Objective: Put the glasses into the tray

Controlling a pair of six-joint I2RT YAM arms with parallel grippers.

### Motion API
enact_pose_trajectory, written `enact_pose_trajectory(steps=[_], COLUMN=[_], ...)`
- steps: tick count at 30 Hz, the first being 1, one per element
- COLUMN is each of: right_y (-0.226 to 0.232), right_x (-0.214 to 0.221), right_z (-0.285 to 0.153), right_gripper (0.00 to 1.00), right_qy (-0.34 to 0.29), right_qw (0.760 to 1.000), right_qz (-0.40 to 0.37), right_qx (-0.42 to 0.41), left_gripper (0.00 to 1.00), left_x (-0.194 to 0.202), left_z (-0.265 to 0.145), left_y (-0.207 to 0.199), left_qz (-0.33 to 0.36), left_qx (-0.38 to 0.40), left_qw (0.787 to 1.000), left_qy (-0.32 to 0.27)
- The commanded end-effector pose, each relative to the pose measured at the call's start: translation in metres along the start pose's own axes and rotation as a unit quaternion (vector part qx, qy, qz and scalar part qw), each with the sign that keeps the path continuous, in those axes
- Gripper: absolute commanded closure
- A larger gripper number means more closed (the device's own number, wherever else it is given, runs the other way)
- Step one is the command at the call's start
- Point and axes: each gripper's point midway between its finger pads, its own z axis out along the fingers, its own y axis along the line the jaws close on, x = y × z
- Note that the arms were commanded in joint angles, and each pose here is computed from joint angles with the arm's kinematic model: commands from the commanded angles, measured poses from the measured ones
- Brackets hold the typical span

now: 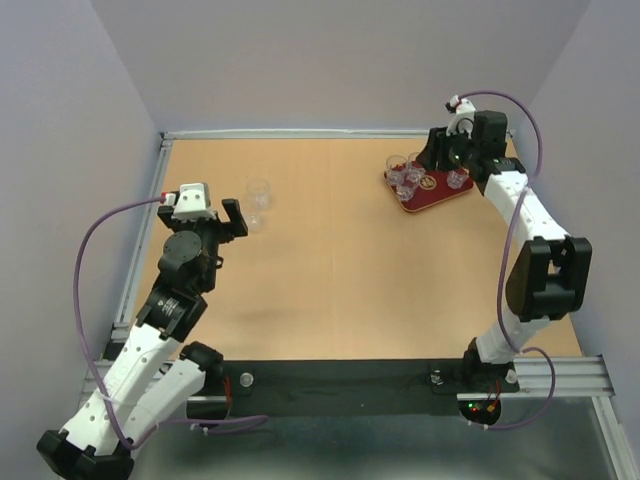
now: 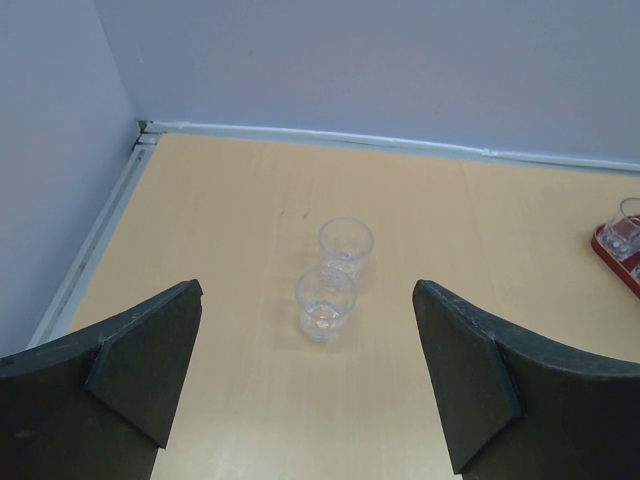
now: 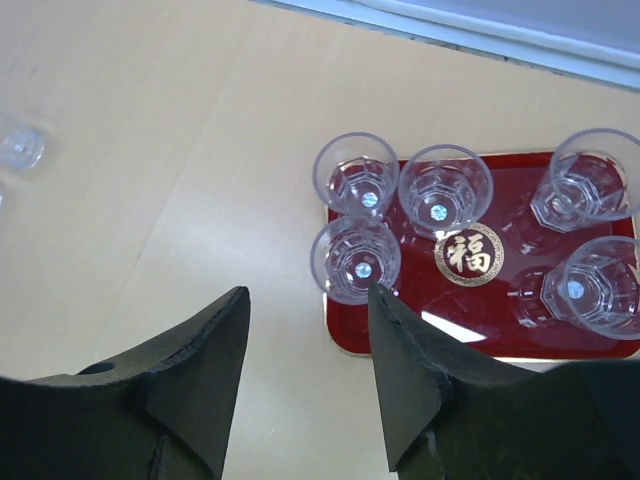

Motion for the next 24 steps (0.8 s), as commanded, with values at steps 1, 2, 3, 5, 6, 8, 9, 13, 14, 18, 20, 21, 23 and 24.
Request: enact_pose_trajectory(steps=[1, 2, 3, 5, 6, 8, 9, 13, 14, 18, 20, 21, 23, 24], right_y=[0.027, 0.03, 0.035, 0.035, 0.036, 0.041, 0.041, 0.045, 0.045, 0.053, 0.058, 0.052, 0.053, 0.055], right_x=[0.008, 0.01, 0.003, 0.018, 0.019, 0.028, 0.03, 0.045, 0.05, 0.061, 0.064, 0.065, 0.067, 0.068], right_z=[-0.026, -0.032, -0.046, -0.055, -0.062, -0.075, -0.078, -0.091, -0.094, -0.096, -0.096, -0.097, -0.098, -0.098], right_gripper=[0.41, 0.41, 0.41, 0.41, 0.41, 0.4, 0.4, 0.37, 0.37, 0.36, 0.36, 0.36, 0.36, 0.36], right_qy=[-0.011, -0.011, -0.025, -0.018, -0.021, -0.024, -0.025, -0.024, -0.022, -0.018, -0.016, -0.016, -0.016, -0.016], right_qw=[0.997, 0.997, 0.996, 0.996, 0.996, 0.995, 0.995, 0.995, 0.995, 0.994, 0.994, 0.994, 0.994, 0.994], right_qz=[-0.047, -0.053, -0.069, -0.072, -0.081, -0.087, -0.091, -0.094, -0.09, -0.085, -0.082, -0.076, -0.073, -0.072], right_qx=[-0.056, -0.057, -0.055, -0.047, -0.042, -0.038, -0.037, -0.035, -0.036, -0.06, -0.075, -0.07, -0.078, -0.082], left_gripper=[0.01, 0.01, 0.01, 0.01, 0.01, 0.01, 0.01, 0.01, 0.01, 0.01, 0.02, 0.03, 0.06, 0.09], left_x=[-0.01, -0.01, -0.011, -0.007, -0.005, 0.004, 0.003, 0.024, 0.029, 0.046, 0.058, 0.061, 0.074, 0.079], left_z=[0.008, 0.009, 0.012, 0.019, 0.022, 0.031, 0.034, 0.049, 0.05, 0.062, 0.068, 0.071, 0.079, 0.082], left_y=[-0.014, -0.016, -0.017, -0.02, -0.022, -0.028, -0.031, -0.044, -0.045, -0.047, -0.049, -0.048, -0.043, -0.04], left_qz=[-0.033, -0.038, -0.041, -0.048, -0.051, -0.058, -0.072, -0.111, -0.123, -0.17, -0.197, -0.206, -0.226, -0.23], left_qx=[0.045, 0.05, 0.055, 0.067, 0.074, 0.095, 0.102, 0.137, 0.147, 0.158, 0.159, 0.155, 0.139, 0.131], left_qw=[0.998, 0.998, 0.998, 0.997, 0.996, 0.993, 0.992, 0.981, 0.977, 0.965, 0.957, 0.954, 0.949, 0.948], left_qy=[-0.011, -0.011, -0.009, 0.003, 0.009, 0.032, 0.036, 0.082, 0.092, 0.122, 0.144, 0.15, 0.171, 0.178])
